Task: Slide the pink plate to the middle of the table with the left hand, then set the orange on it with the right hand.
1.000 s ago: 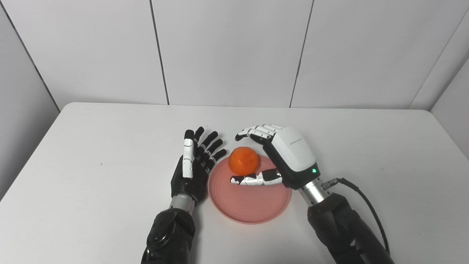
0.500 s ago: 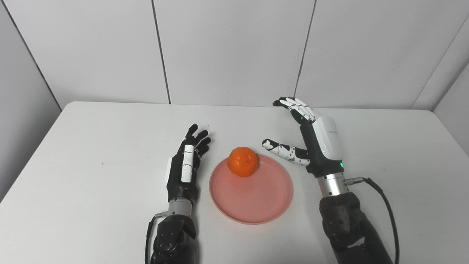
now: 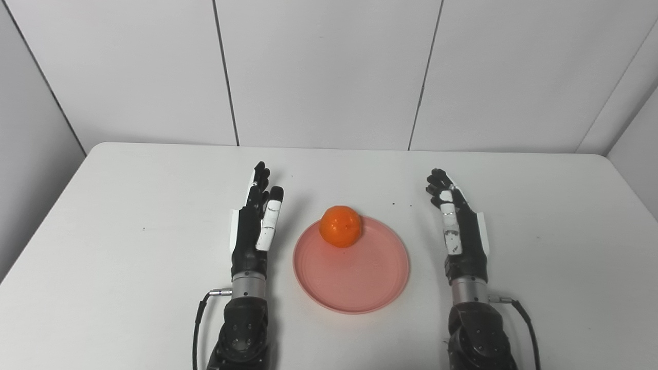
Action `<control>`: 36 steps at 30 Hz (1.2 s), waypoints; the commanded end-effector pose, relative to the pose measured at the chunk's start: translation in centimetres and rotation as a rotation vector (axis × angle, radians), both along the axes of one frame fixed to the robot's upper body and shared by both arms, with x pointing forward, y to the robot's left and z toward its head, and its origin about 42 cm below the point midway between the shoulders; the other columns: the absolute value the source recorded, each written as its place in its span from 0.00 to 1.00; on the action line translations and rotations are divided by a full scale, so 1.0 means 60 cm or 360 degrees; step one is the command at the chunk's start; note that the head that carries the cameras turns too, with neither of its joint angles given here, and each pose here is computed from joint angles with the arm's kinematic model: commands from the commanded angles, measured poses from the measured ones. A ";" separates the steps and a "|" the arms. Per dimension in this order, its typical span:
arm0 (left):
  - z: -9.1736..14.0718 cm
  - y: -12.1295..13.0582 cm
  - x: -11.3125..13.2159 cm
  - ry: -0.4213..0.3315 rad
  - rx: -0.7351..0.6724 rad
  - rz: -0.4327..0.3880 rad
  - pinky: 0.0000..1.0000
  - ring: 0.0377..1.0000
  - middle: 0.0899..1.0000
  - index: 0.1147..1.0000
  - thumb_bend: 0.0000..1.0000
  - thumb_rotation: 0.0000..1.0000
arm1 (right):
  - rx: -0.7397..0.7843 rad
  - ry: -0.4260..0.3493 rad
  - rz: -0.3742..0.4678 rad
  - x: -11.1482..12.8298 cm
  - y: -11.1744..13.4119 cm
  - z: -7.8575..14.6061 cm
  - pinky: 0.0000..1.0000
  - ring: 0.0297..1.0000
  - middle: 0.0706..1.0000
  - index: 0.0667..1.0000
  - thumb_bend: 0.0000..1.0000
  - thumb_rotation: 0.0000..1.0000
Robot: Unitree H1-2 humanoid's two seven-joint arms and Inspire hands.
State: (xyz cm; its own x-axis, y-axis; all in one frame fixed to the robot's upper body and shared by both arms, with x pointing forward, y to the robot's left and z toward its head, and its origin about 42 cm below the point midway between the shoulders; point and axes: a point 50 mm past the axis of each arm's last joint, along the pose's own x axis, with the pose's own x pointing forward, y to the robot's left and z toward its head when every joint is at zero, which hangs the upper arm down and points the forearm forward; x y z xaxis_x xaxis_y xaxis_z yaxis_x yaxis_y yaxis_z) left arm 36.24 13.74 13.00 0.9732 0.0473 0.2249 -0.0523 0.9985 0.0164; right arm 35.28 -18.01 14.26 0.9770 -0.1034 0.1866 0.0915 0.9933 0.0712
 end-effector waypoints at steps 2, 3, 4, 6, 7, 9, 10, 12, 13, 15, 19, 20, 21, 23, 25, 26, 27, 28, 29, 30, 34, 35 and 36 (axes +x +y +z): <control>-0.017 0.021 -0.004 0.0081 0.0105 0.0036 0.95 0.98 0.97 0.94 0.80 0.95 | 0.0077 0.0007 0.0038 0.005 0.009 0.004 0.88 0.87 0.86 0.87 0.76 1.00; -0.016 0.021 -0.005 0.0097 0.0102 0.0040 0.95 0.98 0.97 0.94 0.80 0.95 | 0.0075 0.0021 0.0040 0.003 0.010 0.000 0.88 0.87 0.86 0.87 0.76 1.00; -0.015 0.020 -0.006 0.0111 0.0099 0.0044 0.95 0.98 0.97 0.94 0.80 0.94 | 0.0077 0.0033 0.0042 0.002 0.011 -0.004 0.88 0.86 0.86 0.87 0.77 1.00; -0.015 0.018 -0.008 0.0131 0.0092 0.0051 0.95 0.98 0.97 0.94 0.80 0.94 | 0.0075 0.0057 0.0044 -0.001 0.010 -0.011 0.89 0.87 0.87 0.88 0.77 1.00; -0.015 0.016 -0.010 0.0139 0.0088 0.0053 0.96 0.98 0.97 0.94 0.80 0.94 | 0.0070 0.0067 0.0044 -0.001 0.010 -0.013 0.89 0.87 0.87 0.88 0.77 1.00; -0.016 0.014 -0.012 0.0159 0.0070 0.0039 0.97 0.99 0.98 0.95 0.80 0.95 | 0.0013 0.0087 0.0050 -0.003 0.008 -0.019 0.89 0.88 0.88 0.89 0.77 1.00; -0.016 0.012 -0.012 0.0183 0.0061 0.0027 0.98 0.99 0.98 0.95 0.80 0.95 | -0.0006 0.0094 0.0054 -0.004 0.008 -0.022 0.89 0.88 0.88 0.89 0.76 1.00; -0.014 0.010 -0.012 0.0227 0.0040 0.0001 0.99 0.99 0.98 0.96 0.79 0.97 | 0.0002 0.0123 0.0058 -0.005 0.008 -0.027 0.90 0.88 0.89 0.89 0.74 1.00; -0.013 0.009 -0.012 0.0249 0.0018 -0.0016 1.00 1.00 0.98 0.97 0.77 0.99 | 0.0017 0.0145 0.0059 -0.006 0.009 -0.030 0.91 0.89 0.89 0.89 0.75 1.00; -0.012 0.007 -0.012 0.0275 -0.0023 -0.0036 1.00 0.99 0.98 0.97 0.76 0.99 | 0.0030 0.0172 0.0061 -0.007 0.010 -0.033 0.92 0.89 0.89 0.90 0.76 1.00; -0.012 0.004 -0.013 0.0291 -0.0049 -0.0051 0.99 0.98 0.96 0.97 0.74 1.00 | 0.0016 0.0191 0.0069 -0.008 0.014 -0.040 0.93 0.90 0.91 0.90 0.76 1.00; -0.013 0.004 -0.014 0.0292 -0.0052 -0.0053 0.99 0.97 0.96 0.96 0.74 1.00 | 0.0015 0.0194 0.0073 -0.008 0.014 -0.041 0.94 0.90 0.91 0.90 0.76 1.00; -0.014 0.003 -0.014 0.0292 -0.0057 -0.0054 0.98 0.97 0.96 0.96 0.72 1.00 | 0.0011 0.0196 0.0075 -0.008 0.014 -0.042 0.95 0.91 0.92 0.90 0.77 1.00; -0.014 0.002 -0.016 0.0293 -0.0064 -0.0051 0.97 0.97 0.96 0.96 0.71 1.00 | 0.0004 0.0200 0.0081 -0.009 0.014 -0.042 0.95 0.91 0.92 0.90 0.77 1.00; -0.015 0.002 -0.017 0.0297 -0.0069 -0.0051 0.97 0.96 0.95 0.96 0.71 1.00 | 0.0002 0.0204 0.0085 -0.008 0.014 -0.042 0.95 0.91 0.92 0.90 0.77 1.00; -0.016 0.002 -0.017 0.0299 -0.0071 -0.0054 0.97 0.96 0.95 0.96 0.70 1.00 | 0.0003 0.0206 0.0087 -0.008 0.014 -0.042 0.95 0.91 0.92 0.91 0.78 1.00; -0.016 0.002 -0.018 0.0306 -0.0074 -0.0058 0.97 0.96 0.95 0.96 0.70 1.00 | -0.0001 0.0208 0.0086 -0.008 0.013 -0.042 0.95 0.92 0.92 0.91 0.79 1.00; -0.017 0.002 -0.018 0.0312 -0.0077 -0.0062 0.97 0.97 0.96 0.96 0.69 1.00 | -0.0005 0.0209 0.0086 -0.008 0.013 -0.042 0.95 0.92 0.92 0.91 0.79 1.00; -0.017 0.002 -0.019 0.0324 -0.0080 -0.0064 0.98 0.97 0.96 0.96 0.69 1.00 | -0.0003 0.0209 0.0087 -0.008 0.013 -0.042 0.95 0.92 0.93 0.91 0.79 1.00; -0.017 0.001 -0.019 0.0332 -0.0083 -0.0066 0.98 0.97 0.96 0.96 0.68 1.00 | 0.0000 0.0209 0.0088 -0.008 0.013 -0.042 0.96 0.92 0.93 0.91 0.80 1.00; -0.020 0.003 -0.022 0.0377 -0.0095 -0.0084 0.99 0.98 0.96 0.97 0.68 1.00 | 0.0008 0.0215 0.0089 -0.007 0.015 -0.043 0.96 0.92 0.93 0.91 0.79 1.00; -0.021 0.003 -0.022 0.0382 -0.0097 -0.0083 0.99 0.98 0.96 0.97 0.69 1.00 | 0.0008 0.0215 0.0089 -0.007 0.015 -0.043 0.96 0.92 0.93 0.91 0.79 1.00; -0.022 0.004 -0.023 0.0385 -0.0098 -0.0082 0.99 0.97 0.96 0.97 0.69 1.00 | 0.0008 0.0216 0.0088 -0.007 0.016 -0.043 0.95 0.92 0.93 0.91 0.79 1.00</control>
State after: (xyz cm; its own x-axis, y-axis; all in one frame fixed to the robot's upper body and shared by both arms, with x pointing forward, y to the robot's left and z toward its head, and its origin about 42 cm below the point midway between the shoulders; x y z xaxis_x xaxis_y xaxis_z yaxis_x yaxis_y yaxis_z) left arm 35.45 14.41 12.50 0.9988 0.0310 0.0371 -0.0298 0.9991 -0.0306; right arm 34.96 -17.52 12.60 0.9918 -0.0741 0.1041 0.0670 0.9953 0.0696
